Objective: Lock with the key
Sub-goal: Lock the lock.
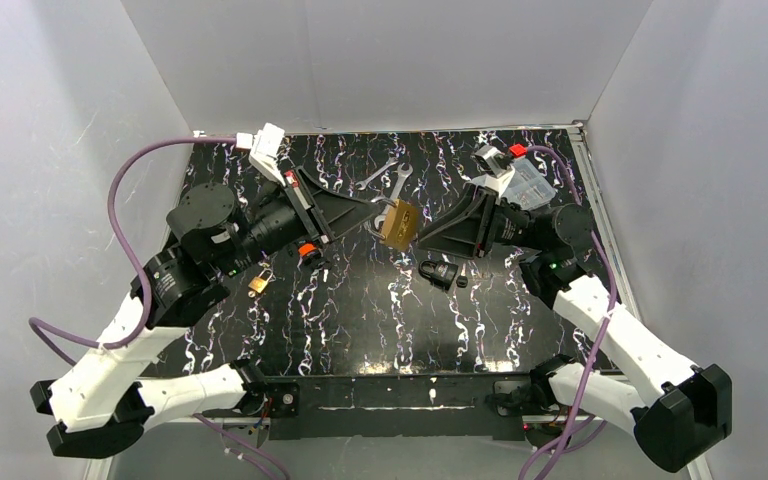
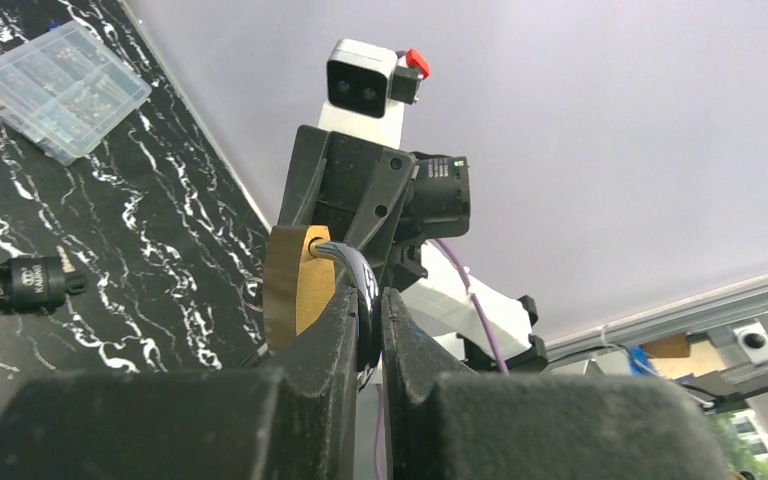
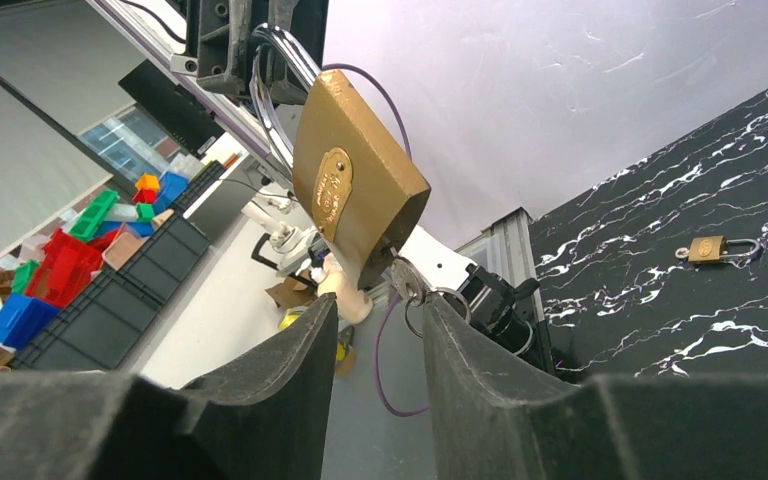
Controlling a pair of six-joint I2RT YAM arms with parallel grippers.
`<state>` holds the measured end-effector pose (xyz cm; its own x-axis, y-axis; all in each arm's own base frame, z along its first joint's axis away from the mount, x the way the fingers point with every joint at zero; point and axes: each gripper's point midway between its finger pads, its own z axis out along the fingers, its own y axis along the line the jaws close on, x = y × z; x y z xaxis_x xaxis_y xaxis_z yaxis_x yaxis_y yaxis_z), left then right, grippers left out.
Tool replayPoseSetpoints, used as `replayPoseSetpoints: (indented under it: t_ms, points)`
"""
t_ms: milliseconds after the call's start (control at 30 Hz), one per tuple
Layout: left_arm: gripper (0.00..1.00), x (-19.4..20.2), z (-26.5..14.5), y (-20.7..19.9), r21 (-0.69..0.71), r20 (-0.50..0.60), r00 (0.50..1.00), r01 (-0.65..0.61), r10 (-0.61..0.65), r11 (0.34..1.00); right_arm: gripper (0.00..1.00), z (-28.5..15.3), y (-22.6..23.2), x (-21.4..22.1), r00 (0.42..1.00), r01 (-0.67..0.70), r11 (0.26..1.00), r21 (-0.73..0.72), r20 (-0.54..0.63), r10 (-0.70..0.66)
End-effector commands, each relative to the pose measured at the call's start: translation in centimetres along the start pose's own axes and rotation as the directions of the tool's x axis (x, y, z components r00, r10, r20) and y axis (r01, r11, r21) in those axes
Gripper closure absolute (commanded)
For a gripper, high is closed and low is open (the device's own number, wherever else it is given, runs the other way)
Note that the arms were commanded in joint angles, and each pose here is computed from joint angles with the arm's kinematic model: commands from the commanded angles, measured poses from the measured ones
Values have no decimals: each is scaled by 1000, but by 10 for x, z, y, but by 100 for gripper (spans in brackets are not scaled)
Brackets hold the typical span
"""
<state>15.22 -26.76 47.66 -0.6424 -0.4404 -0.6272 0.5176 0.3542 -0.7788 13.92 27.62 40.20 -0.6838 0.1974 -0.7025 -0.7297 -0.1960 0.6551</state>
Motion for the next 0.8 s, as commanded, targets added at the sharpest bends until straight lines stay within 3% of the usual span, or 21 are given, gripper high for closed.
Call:
replayPoseSetpoints:
  t_ms: [0, 300, 533, 767]
  points:
    - [100, -29, -10, -43, 187, 79, 995, 48, -64, 981, 58, -3, 21, -2, 998, 69, 996, -57, 8, -69]
    - [100, -27, -7, -43, 197, 53, 996, 66, -78, 978, 67, -1, 25, -7, 998, 64, 996, -68, 21, -63]
    - [100, -26, -10, -38, 187, 50, 996, 66, -77, 980, 99, -1, 24, -8, 999, 50, 997, -63, 22, -48]
    - [100, -41, -21, -32, 155, 103, 994, 24, -40, 988, 99, -10, 6, 11, 999, 49, 999, 20, 3, -49]
